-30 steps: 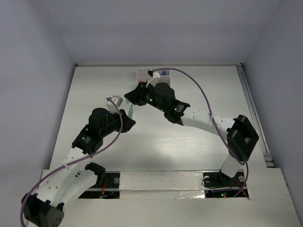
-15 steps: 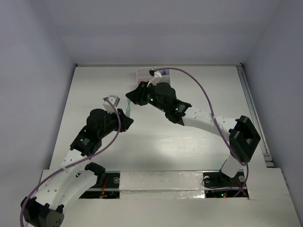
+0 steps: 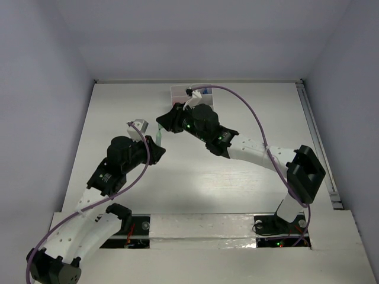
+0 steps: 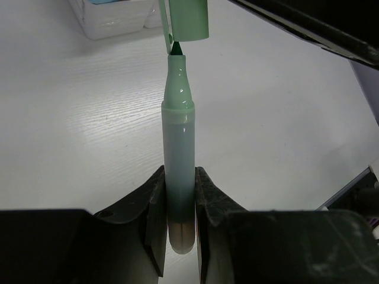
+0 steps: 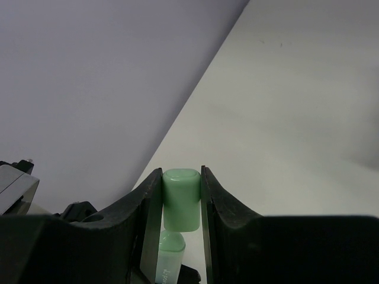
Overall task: Sort the stationery into containers
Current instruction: Close the pen cap on the pen.
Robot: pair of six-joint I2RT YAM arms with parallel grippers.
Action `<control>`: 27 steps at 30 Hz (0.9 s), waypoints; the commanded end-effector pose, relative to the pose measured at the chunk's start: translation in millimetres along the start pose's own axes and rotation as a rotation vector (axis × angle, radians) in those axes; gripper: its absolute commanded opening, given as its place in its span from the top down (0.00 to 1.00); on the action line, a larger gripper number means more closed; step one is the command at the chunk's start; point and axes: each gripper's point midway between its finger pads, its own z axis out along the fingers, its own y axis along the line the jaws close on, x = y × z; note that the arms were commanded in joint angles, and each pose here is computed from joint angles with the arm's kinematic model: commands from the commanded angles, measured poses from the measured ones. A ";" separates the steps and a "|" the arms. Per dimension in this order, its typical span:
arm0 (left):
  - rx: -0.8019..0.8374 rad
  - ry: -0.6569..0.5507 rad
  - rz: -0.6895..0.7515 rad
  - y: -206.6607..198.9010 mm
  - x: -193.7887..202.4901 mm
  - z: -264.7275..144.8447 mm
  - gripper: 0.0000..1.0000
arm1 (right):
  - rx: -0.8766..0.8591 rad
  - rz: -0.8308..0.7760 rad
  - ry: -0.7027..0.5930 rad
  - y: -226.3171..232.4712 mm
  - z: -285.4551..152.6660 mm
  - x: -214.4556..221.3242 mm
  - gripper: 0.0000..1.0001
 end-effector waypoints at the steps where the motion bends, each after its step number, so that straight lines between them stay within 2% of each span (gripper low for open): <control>1: 0.016 -0.079 0.023 -6.1 -22.4 -5.4 1.00 | -0.059 0.009 -0.019 24.1 2.3 -7.4 0.97; 13: 0.018 -0.070 0.021 -6.3 -20.9 -4.6 1.00 | -0.040 -0.006 -0.060 24.7 -0.1 -20.3 0.97; 27: -0.034 -0.150 0.027 5.9 -45.7 -9.6 1.00 | -0.083 0.046 0.028 41.8 2.6 24.1 0.97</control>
